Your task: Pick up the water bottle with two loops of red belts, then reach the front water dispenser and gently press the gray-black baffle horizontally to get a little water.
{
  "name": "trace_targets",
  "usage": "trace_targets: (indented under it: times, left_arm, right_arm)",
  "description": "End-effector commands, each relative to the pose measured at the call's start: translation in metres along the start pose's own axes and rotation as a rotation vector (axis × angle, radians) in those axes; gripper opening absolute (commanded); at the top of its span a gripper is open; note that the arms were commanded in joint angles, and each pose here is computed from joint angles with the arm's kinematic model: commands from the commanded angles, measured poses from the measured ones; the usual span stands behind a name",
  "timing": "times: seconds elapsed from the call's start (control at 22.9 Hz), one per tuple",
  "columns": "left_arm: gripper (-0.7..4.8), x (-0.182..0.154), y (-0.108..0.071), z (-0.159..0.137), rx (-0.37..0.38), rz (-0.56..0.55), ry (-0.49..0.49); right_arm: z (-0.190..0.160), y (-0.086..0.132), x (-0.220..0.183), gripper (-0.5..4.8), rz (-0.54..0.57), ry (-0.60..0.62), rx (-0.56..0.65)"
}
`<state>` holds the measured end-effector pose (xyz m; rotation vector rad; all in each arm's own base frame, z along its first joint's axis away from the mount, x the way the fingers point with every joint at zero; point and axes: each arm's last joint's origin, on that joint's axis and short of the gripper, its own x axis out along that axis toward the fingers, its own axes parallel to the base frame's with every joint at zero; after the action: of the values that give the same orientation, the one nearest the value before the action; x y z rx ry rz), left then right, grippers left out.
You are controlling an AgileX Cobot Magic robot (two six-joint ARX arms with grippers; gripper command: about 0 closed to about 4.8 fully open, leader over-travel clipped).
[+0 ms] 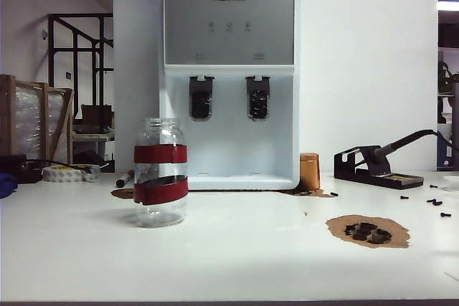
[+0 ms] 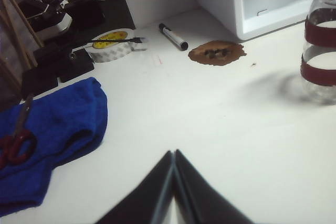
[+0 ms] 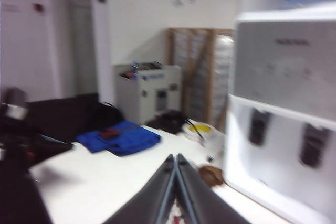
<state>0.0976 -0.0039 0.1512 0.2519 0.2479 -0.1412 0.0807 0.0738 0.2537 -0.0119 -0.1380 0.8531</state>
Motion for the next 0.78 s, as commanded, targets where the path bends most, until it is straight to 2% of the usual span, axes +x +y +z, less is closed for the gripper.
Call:
trace_targets:
  times: [0.04,0.39,0.57,0.78]
  left_arm:
    - [-0.04,0.0,0.0,0.0,0.009,-0.003,-0.002]
    - [-0.04,0.0,0.0,-0.002,0.006,0.017,0.034]
    - [-0.05,0.0,0.001,0.0,0.008,0.023,0.015]
    - [-0.05,-0.004,0.003,0.011,0.012,0.027,-0.03]
  right_arm:
    - [0.007,0.002,0.0,-0.02,0.056,-0.064,-0.004]
    - [0.018,0.001,-0.001,-0.02,0.046,-0.122,0.051]
    - [0.038,0.0,-0.002,-0.02,0.022,-0.16,0.054]
    - [0.08,-0.006,0.023,-0.02,0.038,-0.079,0.068]
